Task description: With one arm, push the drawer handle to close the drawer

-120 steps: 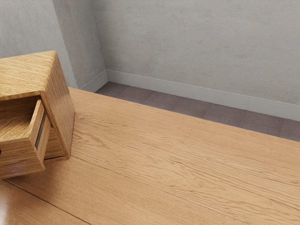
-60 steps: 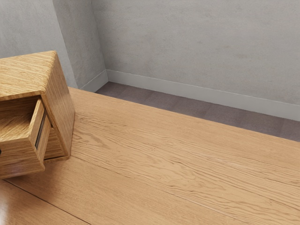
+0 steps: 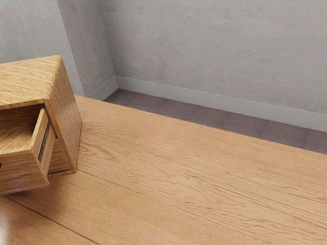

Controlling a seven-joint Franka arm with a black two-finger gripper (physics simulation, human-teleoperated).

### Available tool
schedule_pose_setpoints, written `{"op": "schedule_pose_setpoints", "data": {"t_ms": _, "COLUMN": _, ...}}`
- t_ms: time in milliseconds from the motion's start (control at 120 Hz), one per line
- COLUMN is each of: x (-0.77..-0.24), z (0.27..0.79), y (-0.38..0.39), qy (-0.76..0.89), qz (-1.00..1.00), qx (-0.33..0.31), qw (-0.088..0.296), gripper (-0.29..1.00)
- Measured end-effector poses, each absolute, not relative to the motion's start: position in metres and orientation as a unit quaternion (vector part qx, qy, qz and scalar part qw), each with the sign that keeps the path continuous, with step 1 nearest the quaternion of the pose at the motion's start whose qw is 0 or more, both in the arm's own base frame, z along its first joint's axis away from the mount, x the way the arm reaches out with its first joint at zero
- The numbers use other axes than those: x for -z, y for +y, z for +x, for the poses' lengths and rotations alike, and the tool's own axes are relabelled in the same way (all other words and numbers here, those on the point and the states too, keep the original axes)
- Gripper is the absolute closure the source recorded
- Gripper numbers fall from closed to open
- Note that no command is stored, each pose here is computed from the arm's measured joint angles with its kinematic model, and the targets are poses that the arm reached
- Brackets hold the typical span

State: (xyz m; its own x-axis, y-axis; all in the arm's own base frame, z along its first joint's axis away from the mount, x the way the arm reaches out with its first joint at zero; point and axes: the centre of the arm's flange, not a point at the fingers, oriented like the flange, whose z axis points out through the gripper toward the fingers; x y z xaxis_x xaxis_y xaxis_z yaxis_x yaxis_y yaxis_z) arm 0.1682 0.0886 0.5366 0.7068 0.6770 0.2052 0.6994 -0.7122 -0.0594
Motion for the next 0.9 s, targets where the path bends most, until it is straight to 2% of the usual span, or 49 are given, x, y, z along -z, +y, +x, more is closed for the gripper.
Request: {"op": "schedule_pose_setpoints", "data": {"t_ms": 900, "x": -0.493, "z": 0.225, "y": 0.129, "qy": -0.287, "qz": -0.950, "qx": 0.093, "qw": 0.074, "gripper": 0.79}}
